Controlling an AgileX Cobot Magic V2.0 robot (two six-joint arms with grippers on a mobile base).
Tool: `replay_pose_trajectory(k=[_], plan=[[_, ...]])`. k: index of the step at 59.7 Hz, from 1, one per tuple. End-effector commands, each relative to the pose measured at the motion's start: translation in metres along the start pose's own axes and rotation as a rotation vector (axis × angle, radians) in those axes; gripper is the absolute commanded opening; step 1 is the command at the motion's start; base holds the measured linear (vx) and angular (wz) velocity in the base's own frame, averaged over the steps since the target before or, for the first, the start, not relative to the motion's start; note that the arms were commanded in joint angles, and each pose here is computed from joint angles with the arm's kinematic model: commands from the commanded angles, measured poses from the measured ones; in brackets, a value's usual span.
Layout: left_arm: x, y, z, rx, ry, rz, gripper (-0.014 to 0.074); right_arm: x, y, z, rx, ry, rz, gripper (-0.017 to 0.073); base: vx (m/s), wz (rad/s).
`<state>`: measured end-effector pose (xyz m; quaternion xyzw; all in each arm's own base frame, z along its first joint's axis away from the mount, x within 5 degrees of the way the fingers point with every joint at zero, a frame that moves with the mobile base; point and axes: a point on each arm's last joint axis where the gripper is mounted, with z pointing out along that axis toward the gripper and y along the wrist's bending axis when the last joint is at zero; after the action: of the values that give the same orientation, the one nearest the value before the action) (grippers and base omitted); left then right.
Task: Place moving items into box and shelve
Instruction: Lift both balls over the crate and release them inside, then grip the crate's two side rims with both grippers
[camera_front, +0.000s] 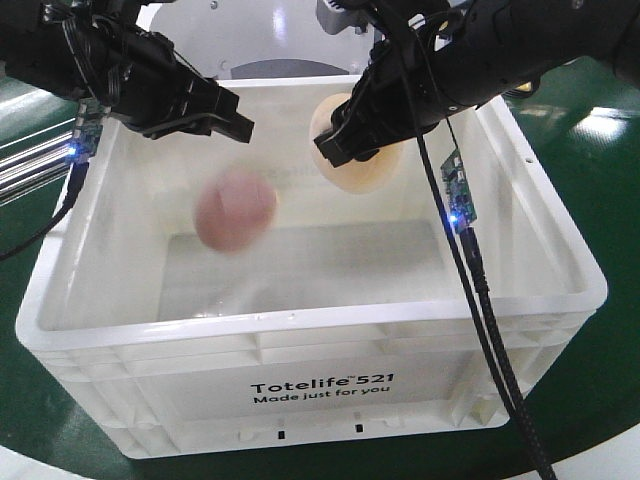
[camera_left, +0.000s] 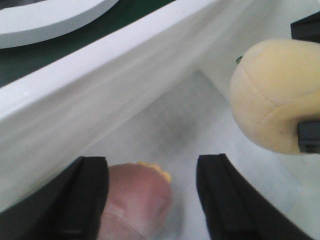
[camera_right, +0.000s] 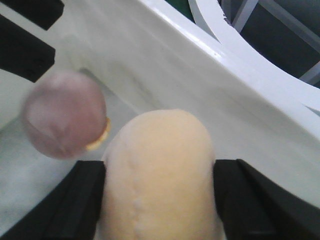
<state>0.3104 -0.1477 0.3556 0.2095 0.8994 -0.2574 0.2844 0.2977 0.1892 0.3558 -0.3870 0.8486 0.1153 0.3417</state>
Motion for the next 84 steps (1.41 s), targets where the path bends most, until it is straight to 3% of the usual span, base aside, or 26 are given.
replay_pose_trajectory(k=[1,7,15,23,28,36,40,49,61,84], plan=[[-0.014,-0.015,-0.027,0.014,-0.153,0.015,0.06,-0.016,-0.001,-0.024,0.043,-0.133,-0.01,0.0602,0.0,0.0],[-0.014,-0.017,-0.032,0.013,-0.165,0.021,0.0615,-0.016,-0.001,-0.027,0.043,-0.132,0.002,0.0603,0.0,0.0],[-0.015,-0.022,-0.048,-0.003,-0.214,0.047,0.0597,-0.019,-0.009,-0.043,0.084,-0.195,0.083,0.0584,0.0,0.0],[-0.015,-0.024,-0.071,-0.097,-0.289,0.114,0.0572,-0.01,-0.033,-0.078,0.204,-0.235,0.126,0.0582,0.0,0.0],[-0.013,-0.024,-0.085,-0.161,-0.314,0.118,0.0565,0.001,-0.049,-0.099,0.261,-0.221,0.168,0.0582,0.0,0.0],[-0.005,-0.023,-0.107,-0.261,-0.322,0.037,0.0565,0.024,-0.073,-0.122,0.332,-0.167,0.263,0.0582,0.0,0.0],[0.0,-0.02,-0.116,-0.33,-0.308,0.024,0.0565,0.034,-0.08,-0.127,0.339,-0.118,0.302,0.0582,0.0,0.0],[0.018,-0.005,-0.111,-0.461,-0.16,-0.044,0.0565,0.056,-0.083,-0.112,0.312,-0.035,0.356,0.0582,0.0,0.0],[0.042,0.001,-0.099,-0.449,-0.198,-0.125,0.0565,0.085,-0.068,-0.085,0.238,-0.052,0.448,0.0582,0.0,0.0],[0.082,0.01,-0.07,-0.401,-0.127,-0.288,0.0565,0.111,-0.059,-0.061,0.187,-0.038,0.532,0.0582,0.0,0.0]])
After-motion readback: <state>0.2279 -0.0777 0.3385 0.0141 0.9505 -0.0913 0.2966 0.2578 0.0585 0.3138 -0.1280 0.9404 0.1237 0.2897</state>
